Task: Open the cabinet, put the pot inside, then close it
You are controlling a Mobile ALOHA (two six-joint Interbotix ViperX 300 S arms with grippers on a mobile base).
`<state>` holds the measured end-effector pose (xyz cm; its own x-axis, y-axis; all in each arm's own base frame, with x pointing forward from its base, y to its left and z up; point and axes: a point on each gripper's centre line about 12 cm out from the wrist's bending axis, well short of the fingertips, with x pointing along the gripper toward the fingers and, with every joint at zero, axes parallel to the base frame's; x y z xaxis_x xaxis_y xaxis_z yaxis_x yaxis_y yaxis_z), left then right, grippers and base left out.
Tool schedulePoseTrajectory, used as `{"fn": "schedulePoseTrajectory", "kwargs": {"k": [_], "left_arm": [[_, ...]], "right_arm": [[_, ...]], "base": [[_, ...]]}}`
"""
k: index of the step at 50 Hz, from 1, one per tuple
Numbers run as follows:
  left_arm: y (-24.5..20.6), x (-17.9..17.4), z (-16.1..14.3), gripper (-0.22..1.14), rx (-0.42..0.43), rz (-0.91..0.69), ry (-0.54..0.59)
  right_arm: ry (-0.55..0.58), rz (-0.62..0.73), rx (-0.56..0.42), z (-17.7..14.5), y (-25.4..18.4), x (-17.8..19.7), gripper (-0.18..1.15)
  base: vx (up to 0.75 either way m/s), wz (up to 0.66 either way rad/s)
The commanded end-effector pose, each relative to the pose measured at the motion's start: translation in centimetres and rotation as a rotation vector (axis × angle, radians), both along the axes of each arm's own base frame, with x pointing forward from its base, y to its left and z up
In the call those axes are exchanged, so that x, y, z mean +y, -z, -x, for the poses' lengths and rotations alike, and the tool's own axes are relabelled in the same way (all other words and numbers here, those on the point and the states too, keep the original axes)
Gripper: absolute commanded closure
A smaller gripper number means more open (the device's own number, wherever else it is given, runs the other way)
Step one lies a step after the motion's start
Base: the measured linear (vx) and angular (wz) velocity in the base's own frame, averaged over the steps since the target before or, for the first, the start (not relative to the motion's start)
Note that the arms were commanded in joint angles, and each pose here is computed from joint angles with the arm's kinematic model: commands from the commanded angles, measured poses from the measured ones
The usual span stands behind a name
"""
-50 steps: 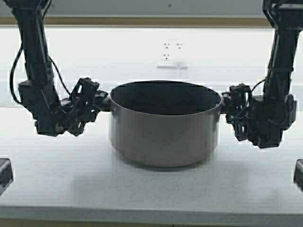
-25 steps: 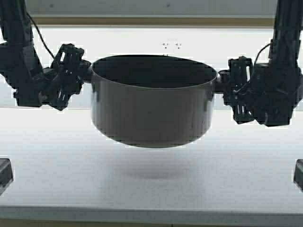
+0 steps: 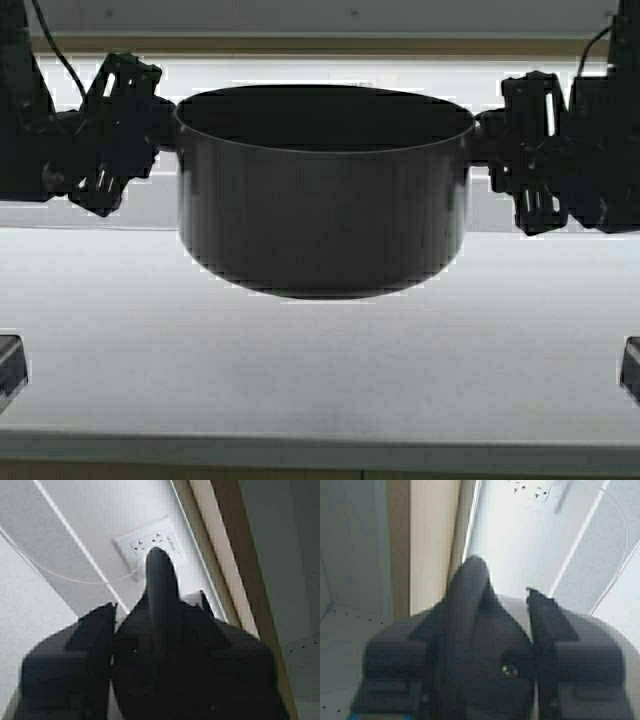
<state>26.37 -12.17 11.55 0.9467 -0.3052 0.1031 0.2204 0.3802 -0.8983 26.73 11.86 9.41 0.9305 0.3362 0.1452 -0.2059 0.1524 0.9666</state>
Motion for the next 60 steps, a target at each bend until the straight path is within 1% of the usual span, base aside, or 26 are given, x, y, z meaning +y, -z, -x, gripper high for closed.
{"fn": "schedulePoseTrajectory", "kwargs": {"k": [1, 8, 16, 25, 39, 42, 52, 60], "left_arm": [[-2.0, -1.6, 1.6, 0.88, -0.069, 0.023, 0.074], [-3.0, -1.9, 2.5, 0.88, -0.089, 0.04, 0.094], [-3.7, -2.3, 3.5, 0.88, -0.104, 0.045, 0.09], [-4.6, -3.3, 4.5, 0.88, -0.128, 0.054, 0.097], [-6.2, -4.0, 5.4, 0.88, -0.15, 0.053, 0.096], [-6.9, -4.1, 5.5, 0.88, -0.16, 0.055, 0.095], [-9.4, -3.6, 5.6, 0.87, -0.147, 0.085, 0.074], [-12.1, -3.5, 5.9, 0.87, -0.166, 0.05, 0.079]], "right_arm": [[-0.064, -0.058, -0.107, 1.3, -3.3, 1.4, 0.89], [-0.07, -0.065, -0.117, 2.4, -4.2, 1.1, 0.89], [-0.057, -0.078, -0.138, 3.7, -5.5, 0.4, 0.89], [-0.059, -0.104, -0.183, 5.0, -7.2, -0.3, 0.89], [-0.067, -0.139, -0.228, 6.0, -9.3, -0.6, 0.89], [-0.071, -0.148, -0.237, 6.0, -9.8, -0.5, 0.89], [-0.079, -0.186, -0.243, 6.4, -11.4, 0.0, 0.89], [-0.086, -0.194, -0.277, 6.6, -13.7, 0.4, 0.89]], "base": [[-0.02, 0.0], [-0.02, 0.0], [-0.02, 0.0], [-0.01, 0.0], [-0.01, 0.0], [-0.01, 0.0], [-0.01, -0.01], [0.0, 0.0]]}}
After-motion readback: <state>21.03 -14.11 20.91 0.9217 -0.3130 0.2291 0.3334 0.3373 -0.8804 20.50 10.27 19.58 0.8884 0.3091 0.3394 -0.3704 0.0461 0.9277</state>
